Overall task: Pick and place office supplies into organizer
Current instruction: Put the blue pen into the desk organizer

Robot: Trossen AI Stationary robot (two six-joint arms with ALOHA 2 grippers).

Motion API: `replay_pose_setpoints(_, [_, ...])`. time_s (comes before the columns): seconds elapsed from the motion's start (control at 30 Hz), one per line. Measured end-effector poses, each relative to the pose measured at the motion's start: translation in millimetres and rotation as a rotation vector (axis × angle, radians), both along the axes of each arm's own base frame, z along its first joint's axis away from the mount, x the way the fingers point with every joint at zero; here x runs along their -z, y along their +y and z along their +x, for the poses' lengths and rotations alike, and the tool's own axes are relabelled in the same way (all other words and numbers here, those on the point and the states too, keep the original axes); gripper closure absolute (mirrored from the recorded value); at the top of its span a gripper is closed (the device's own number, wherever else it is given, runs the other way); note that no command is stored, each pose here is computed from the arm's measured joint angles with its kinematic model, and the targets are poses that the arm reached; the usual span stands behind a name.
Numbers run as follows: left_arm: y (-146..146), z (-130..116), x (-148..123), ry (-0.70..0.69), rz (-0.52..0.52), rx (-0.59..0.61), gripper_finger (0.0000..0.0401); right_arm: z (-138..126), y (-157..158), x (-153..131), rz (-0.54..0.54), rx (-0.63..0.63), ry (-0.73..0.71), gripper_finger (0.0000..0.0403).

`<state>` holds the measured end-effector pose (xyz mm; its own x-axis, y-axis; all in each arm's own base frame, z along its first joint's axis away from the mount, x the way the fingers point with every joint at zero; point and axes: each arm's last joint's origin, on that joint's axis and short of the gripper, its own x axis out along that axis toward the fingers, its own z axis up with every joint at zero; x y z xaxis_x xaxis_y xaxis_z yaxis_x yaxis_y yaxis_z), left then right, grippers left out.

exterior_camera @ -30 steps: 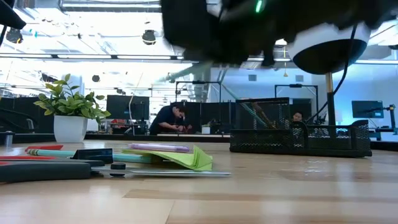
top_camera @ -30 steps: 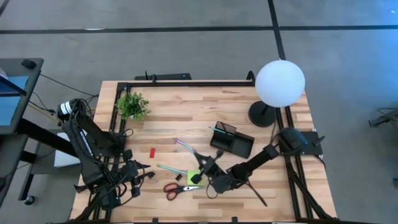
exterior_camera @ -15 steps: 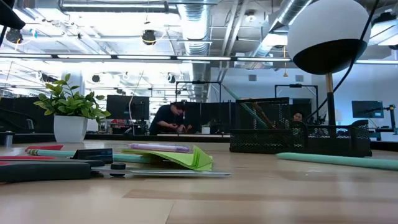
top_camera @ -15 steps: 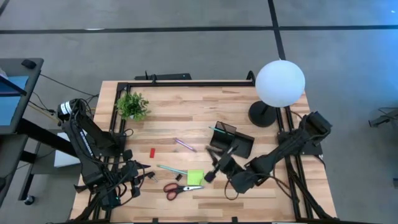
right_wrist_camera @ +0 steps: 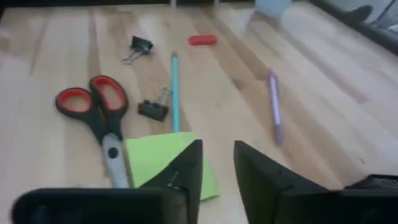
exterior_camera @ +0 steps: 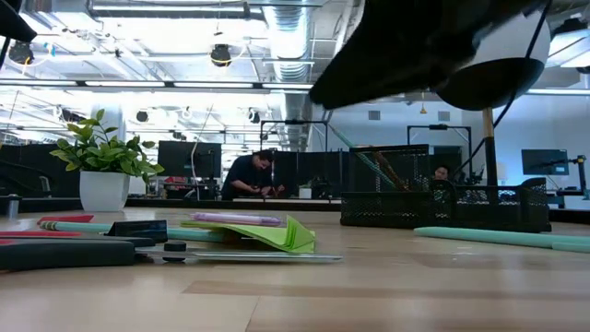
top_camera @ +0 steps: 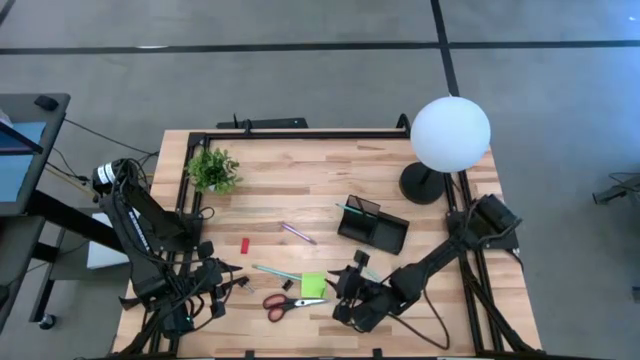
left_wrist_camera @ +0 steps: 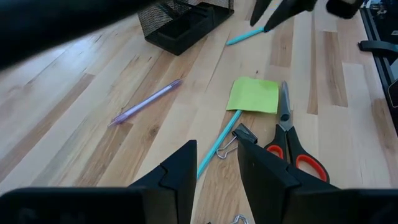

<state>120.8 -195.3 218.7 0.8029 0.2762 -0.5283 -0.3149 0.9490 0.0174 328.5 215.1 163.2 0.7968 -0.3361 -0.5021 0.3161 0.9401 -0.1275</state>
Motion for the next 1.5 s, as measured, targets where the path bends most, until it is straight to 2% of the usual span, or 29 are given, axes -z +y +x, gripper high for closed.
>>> replay_pose_setpoints(0.07, [0, 0, 0, -0.003, -0.008, -0.005, 0.0287, -3, 0, -15, 0.007, -0.001, 0.000, 0.0289])
replay_pose_setpoints(0.17, [0, 0, 0, -0.006, -0.016, -0.008, 0.0287, -16, 1, -43, 0.076, 0.032, -0.022, 0.0274])
replay_pose_setpoints(0.3, [-2, 1, 0, -0.014, -0.031, -0.004, 0.0287, -51, -1, -64, 0.086, 0.089, 0.029, 0.0275])
replay_pose_setpoints(0.47, [-5, 2, -1, -0.021, -0.032, 0.023, 0.0287, -101, 2, -71, 0.018, 0.216, -0.005, 0.0294])
replay_pose_setpoints(0.6, [-6, 3, -2, -0.036, -0.018, 0.026, 0.0287, -136, 16, -69, -0.003, 0.220, -0.100, 0.0304])
replay_pose_setpoints(0.67, [-5, 3, -3, -0.058, -0.006, 0.020, 0.0287, -149, 24, -62, -0.002, 0.185, -0.209, 0.0305])
replay_pose_setpoints(0.73, [-5, 3, -3, -0.084, 0.007, 0.012, 0.0287, -154, 31, -47, 0.076, 0.167, -0.292, 0.0305])
replay_pose_setpoints(0.83, [-5, 4, -4, -0.105, 0.017, 0.006, 0.0287, -156, 37, -20, 0.180, 0.122, -0.296, 0.0299])
replay_pose_setpoints(0.9, [-5, 4, -4, -0.110, 0.015, 0.003, 0.0287, -151, 39, -2, 0.204, 0.090, -0.293, 0.0292])
replay_pose_setpoints(1.0, [-5, 4, -4, -0.117, -0.004, -0.006, 0.0287, -150, 37, 18, 0.137, 0.052, -0.261, 0.0276])
replay_pose_setpoints(1.13, [-5, 4, -4, -0.120, -0.012, -0.008, 0.0287, -148, 28, 37, 0.030, 0.071, -0.210, 0.0245])
replay_pose_setpoints(1.23, [-5, 4, -4, -0.119, -0.012, -0.008, 0.0287, -142, 26, 48, 0.068, 0.114, -0.195, 0.0220])
replay_pose_setpoints(1.33, [-5, 4, -4, -0.119, -0.012, -0.008, 0.0287, -138, 23, 67, 0.085, 0.113, -0.068, 0.0198])
replay_pose_setpoints(1.5, [-5, 4, -4, -0.119, -0.013, -0.008, 0.0287, -136, 18, 94, 0.125, 0.175, 0.018, 0.0187])
